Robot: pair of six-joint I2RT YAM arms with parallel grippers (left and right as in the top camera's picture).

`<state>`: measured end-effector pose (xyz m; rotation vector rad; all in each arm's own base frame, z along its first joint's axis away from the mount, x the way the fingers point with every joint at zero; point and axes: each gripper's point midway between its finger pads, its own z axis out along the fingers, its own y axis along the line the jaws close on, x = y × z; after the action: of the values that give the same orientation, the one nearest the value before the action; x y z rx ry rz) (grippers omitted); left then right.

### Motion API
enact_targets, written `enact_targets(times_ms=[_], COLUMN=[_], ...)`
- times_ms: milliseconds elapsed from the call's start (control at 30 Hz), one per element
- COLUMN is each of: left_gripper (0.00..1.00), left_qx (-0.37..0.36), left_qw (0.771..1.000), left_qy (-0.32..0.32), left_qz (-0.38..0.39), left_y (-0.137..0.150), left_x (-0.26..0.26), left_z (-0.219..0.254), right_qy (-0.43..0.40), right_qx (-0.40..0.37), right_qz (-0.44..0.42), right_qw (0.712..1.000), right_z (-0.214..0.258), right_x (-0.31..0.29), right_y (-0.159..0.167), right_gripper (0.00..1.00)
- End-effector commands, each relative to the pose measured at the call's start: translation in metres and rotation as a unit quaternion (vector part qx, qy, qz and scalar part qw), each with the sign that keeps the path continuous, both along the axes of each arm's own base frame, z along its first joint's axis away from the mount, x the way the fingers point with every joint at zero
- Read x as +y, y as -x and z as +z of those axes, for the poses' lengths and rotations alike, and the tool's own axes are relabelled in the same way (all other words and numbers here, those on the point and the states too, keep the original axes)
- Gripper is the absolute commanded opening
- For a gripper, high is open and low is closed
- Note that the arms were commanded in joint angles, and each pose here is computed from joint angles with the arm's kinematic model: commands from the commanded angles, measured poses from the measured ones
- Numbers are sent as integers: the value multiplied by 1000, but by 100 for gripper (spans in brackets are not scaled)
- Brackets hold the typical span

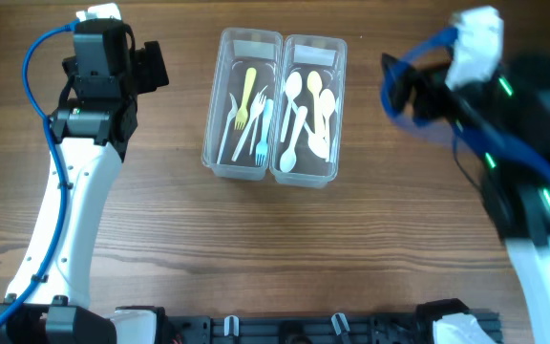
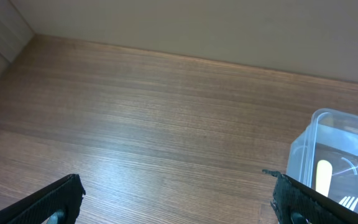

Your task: Pack container

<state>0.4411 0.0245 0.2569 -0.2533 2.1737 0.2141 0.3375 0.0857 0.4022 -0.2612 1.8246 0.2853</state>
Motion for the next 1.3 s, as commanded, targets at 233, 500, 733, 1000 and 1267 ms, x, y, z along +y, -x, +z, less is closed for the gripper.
enact_targets(times_ms=[233, 500, 733, 1000, 1267], left_gripper=[100, 100, 100, 100, 100], left_qx=[-3, -3, -3, -3, -3], left_qw=[1000, 1000, 1000, 1000, 1000], left_qy=[2, 1, 2, 1, 2], left_qz=[11, 11, 11, 11, 11], left_y=[-1, -1, -1, -1, -1], left_x=[4, 4, 4, 4, 4], left_z=[1, 1, 1, 1, 1], right_qy=[-43, -65, -59, -48, -40], right_qx=[-284, -403, -385, -368, -386], right_qz=[6, -9, -38, -60, -75], right_qw=[958, 913, 920, 927, 918], right_z=[132, 148, 130, 79, 11], right_x=[-33, -57, -61, -56, -56], right_y=[211, 317, 302, 235, 190], right_gripper=[100, 100, 100, 100, 100])
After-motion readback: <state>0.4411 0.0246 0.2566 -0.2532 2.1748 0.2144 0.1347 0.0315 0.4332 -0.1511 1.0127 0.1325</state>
